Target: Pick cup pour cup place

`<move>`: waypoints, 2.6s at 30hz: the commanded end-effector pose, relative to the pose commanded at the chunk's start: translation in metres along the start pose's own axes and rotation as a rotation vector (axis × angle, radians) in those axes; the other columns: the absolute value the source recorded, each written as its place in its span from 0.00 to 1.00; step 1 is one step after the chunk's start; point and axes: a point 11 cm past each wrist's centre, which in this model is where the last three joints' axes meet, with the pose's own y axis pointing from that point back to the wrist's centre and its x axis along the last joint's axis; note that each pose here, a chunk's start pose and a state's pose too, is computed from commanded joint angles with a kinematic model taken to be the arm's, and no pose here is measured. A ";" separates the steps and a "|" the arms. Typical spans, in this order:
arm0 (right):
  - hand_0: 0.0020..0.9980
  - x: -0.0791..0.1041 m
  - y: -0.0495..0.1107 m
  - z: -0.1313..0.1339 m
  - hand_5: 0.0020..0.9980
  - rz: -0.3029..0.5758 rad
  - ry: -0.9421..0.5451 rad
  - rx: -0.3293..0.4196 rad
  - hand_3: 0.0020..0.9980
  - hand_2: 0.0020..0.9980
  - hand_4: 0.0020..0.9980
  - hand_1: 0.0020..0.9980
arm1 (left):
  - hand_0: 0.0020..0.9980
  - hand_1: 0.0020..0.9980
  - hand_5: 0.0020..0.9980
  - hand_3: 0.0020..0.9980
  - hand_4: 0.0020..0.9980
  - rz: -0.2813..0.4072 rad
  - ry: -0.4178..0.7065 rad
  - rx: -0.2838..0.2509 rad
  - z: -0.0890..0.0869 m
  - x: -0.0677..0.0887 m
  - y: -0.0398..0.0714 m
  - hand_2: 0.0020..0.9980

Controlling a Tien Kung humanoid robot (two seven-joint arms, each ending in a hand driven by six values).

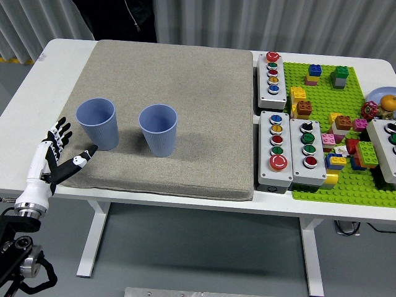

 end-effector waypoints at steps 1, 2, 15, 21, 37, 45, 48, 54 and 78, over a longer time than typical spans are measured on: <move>0.70 0.000 0.000 0.000 0.10 0.000 0.000 0.000 0.57 0.57 0.00 0.63 | 0.98 0.97 0.15 1.00 0.82 -0.001 -0.001 0.001 0.000 0.000 0.000 1.00; 0.70 0.000 0.000 0.000 0.10 0.000 0.000 0.000 0.57 0.57 0.00 0.63 | 0.98 0.97 0.15 1.00 0.82 -0.007 -0.012 0.001 0.000 -0.001 -0.002 1.00; 0.70 0.000 0.000 0.000 0.10 0.001 -0.002 0.000 0.57 0.57 0.00 0.63 | 0.99 0.97 0.16 1.00 0.83 -0.011 -0.013 0.003 0.001 -0.002 -0.018 1.00; 0.70 0.000 0.000 0.001 0.10 0.001 -0.007 -0.001 0.57 0.57 0.00 0.63 | 0.98 0.97 0.17 1.00 0.83 -0.003 -0.005 0.002 0.002 -0.001 -0.029 1.00; 0.70 0.000 0.000 0.001 0.10 -0.001 -0.007 -0.002 0.57 0.57 0.00 0.63 | 0.98 0.97 0.19 1.00 0.84 -0.028 -0.006 0.009 0.002 -0.014 -0.046 1.00; 0.70 -0.001 0.000 -0.001 0.10 -0.004 -0.008 0.002 0.57 0.57 0.00 0.63 | 0.99 0.97 0.19 1.00 0.84 -0.040 -0.006 0.001 0.005 -0.016 -0.047 1.00; 0.70 -0.001 0.000 -0.001 0.10 -0.005 -0.007 0.003 0.57 0.57 0.00 0.63 | 0.99 0.97 0.19 1.00 0.84 -0.043 -0.006 -0.001 0.006 -0.018 -0.048 1.00; 0.70 -0.001 0.000 -0.002 0.10 -0.004 -0.008 0.003 0.57 0.57 0.00 0.63 | 0.99 0.97 0.20 1.00 0.84 -0.049 -0.007 0.009 0.003 -0.020 -0.049 1.00; 0.70 -0.001 0.000 -0.002 0.10 -0.003 -0.002 0.004 0.57 0.57 0.00 0.63 | 0.98 0.96 0.22 1.00 0.84 -0.053 -0.001 0.017 0.003 -0.029 -0.059 1.00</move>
